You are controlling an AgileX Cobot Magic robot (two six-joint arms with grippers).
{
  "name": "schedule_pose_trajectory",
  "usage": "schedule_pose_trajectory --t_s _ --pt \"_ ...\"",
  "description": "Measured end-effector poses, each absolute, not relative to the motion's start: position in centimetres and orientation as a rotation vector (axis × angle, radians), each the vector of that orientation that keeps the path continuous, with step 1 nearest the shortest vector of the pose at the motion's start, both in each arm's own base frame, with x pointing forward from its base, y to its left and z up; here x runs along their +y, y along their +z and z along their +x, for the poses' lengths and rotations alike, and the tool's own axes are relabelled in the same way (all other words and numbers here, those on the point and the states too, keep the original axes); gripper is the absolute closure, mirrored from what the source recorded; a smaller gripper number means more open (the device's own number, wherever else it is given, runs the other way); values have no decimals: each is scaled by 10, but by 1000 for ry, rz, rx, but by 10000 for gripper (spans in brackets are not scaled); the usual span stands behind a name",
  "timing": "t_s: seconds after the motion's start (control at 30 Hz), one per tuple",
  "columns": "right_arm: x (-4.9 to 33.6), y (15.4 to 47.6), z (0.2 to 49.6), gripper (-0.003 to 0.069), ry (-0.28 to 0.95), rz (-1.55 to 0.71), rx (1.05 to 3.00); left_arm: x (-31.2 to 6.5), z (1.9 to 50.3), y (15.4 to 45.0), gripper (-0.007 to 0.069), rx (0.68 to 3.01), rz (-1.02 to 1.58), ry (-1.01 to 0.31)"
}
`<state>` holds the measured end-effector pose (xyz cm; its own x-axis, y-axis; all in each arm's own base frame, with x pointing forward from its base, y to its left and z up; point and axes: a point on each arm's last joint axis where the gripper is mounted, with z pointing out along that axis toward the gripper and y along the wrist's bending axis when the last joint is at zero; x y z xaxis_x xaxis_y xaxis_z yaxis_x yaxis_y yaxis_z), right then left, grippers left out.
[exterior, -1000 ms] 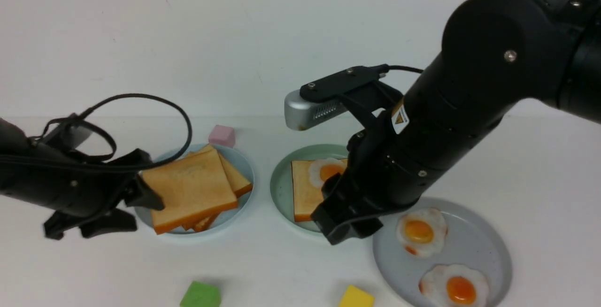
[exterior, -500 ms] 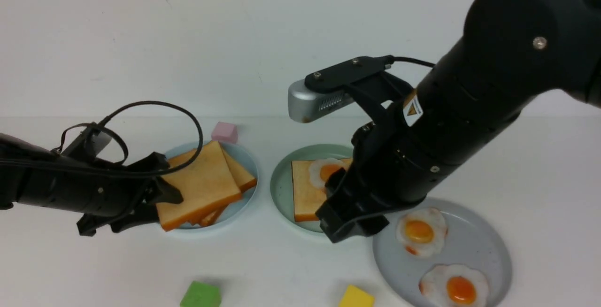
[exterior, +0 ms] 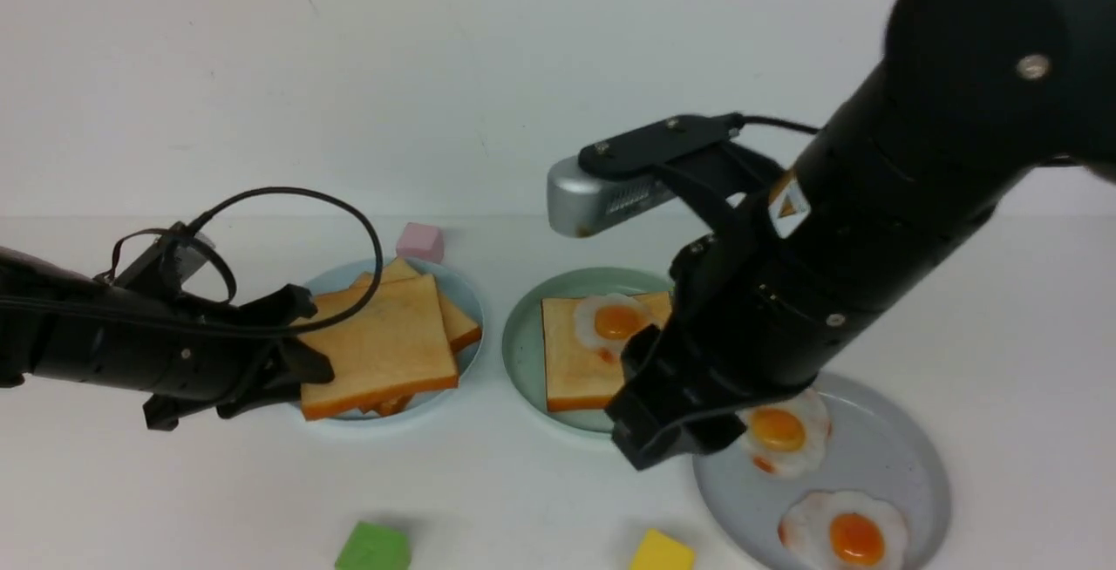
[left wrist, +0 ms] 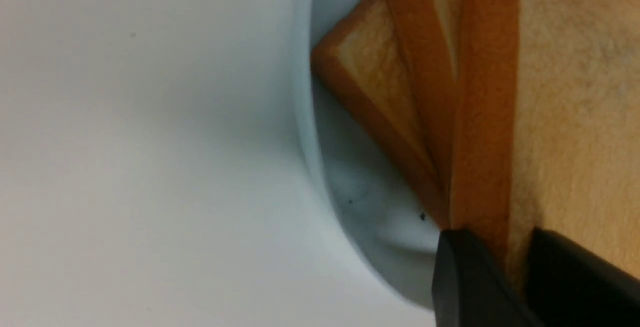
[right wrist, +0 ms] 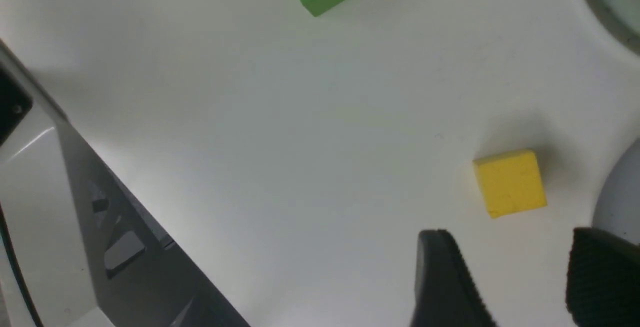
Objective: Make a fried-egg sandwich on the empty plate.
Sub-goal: Use the left arm to grab a slice of bread, then use the left arm to place a slice of bread on the fried egg in the middle
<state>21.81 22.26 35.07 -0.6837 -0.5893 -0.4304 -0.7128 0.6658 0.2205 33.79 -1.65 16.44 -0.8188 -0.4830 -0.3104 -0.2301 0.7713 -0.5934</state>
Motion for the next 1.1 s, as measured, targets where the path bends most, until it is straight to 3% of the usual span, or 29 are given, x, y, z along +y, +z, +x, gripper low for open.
schedule_pose_trajectory --t_s 0.37,0.57,0.87,1.1 --pt "189 392 201 298 411 -899 2424 -30 330 203 475 2413 -443 -891" --pt "175 401 198 298 331 -784 2427 -84 331 207 475 2380 -333 -972" --pt "168 400 199 298 237 -740 2466 -156 365 199 475 2415 -233 -1089" --pt "167 400 198 298 231 -739 2467 -182 388 176 475 2503 -162 -1090"
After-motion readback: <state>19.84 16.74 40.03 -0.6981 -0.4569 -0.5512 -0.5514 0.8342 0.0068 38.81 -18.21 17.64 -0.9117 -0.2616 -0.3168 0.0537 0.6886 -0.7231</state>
